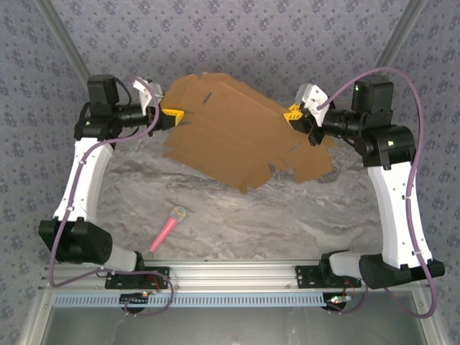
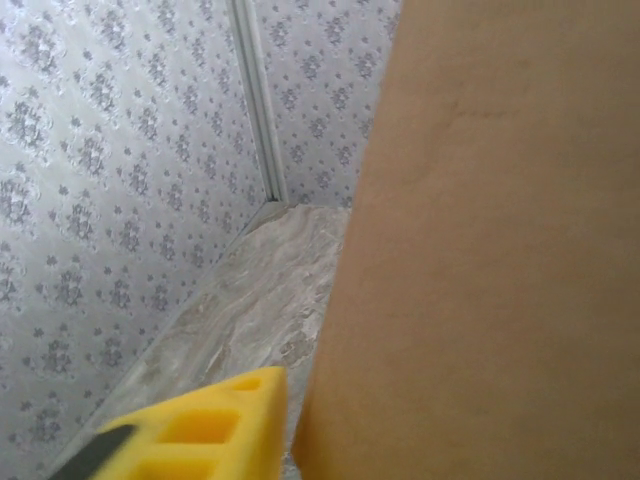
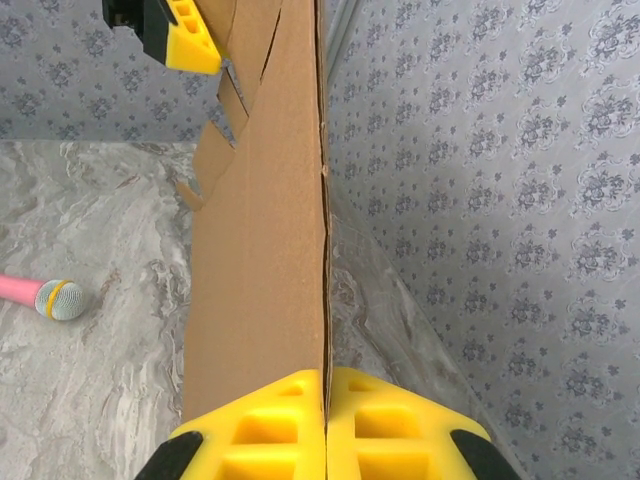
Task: Fold the paper box
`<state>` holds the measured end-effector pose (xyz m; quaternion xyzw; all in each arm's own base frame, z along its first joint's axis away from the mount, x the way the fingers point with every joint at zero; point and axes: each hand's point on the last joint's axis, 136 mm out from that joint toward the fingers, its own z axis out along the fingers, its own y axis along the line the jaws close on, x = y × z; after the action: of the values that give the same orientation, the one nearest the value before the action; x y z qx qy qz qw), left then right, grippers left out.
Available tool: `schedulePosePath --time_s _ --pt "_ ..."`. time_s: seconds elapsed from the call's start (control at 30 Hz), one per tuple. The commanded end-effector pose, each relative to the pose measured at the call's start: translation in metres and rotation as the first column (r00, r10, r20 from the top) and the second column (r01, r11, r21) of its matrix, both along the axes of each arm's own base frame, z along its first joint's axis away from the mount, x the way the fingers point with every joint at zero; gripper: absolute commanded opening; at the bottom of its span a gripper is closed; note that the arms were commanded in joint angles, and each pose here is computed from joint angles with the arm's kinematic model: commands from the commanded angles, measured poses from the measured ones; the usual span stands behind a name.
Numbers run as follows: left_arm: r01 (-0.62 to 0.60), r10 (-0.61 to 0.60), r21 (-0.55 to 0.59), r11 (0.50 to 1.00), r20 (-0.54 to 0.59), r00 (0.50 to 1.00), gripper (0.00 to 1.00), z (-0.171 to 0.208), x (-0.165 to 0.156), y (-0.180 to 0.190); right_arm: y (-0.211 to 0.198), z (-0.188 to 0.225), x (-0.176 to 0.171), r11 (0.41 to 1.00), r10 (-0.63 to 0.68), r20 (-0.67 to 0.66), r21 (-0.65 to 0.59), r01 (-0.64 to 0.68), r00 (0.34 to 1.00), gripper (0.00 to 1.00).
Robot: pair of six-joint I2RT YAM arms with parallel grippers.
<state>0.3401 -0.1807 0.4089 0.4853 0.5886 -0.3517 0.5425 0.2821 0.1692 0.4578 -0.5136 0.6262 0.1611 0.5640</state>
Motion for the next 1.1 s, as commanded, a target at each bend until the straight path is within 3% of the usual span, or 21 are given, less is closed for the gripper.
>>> schedulePosePath --time_s 0.0,0.3,0.53,0.77,1.07 --pt "0.057 -0.056 -0.016 0.998 0.03 0.998 0.19 0.02 -0.013 -0.007 -0.001 0.015 -0.003 0.999 -0.003 0.047 0.036 0.002 0.999 0.0" --pt "0.007 -0.014 -0.047 0.999 -0.148 0.989 0.07 0.034 -0.024 -0.011 -0.014 0.006 0.029 0.963 -0.24 0.237 -0.062 0.261 0.941 0.0" --pt "-0.073 0.047 -0.084 0.994 -0.28 0.959 0.0 0.046 -0.031 -0.018 -0.015 -0.001 0.049 0.876 -0.37 0.441 -0.129 0.465 0.818 0.0" --pt "-0.181 0.117 -0.116 0.977 -0.417 0.901 0.0 0.04 -0.019 -0.022 -0.012 -0.021 0.059 0.814 -0.395 0.563 -0.153 0.561 0.726 0.0" --pt "-0.242 0.154 -0.106 0.965 -0.517 0.842 0.0 0.018 -0.001 -0.024 -0.007 -0.062 0.064 0.775 -0.352 0.614 -0.232 0.588 0.707 0.0"
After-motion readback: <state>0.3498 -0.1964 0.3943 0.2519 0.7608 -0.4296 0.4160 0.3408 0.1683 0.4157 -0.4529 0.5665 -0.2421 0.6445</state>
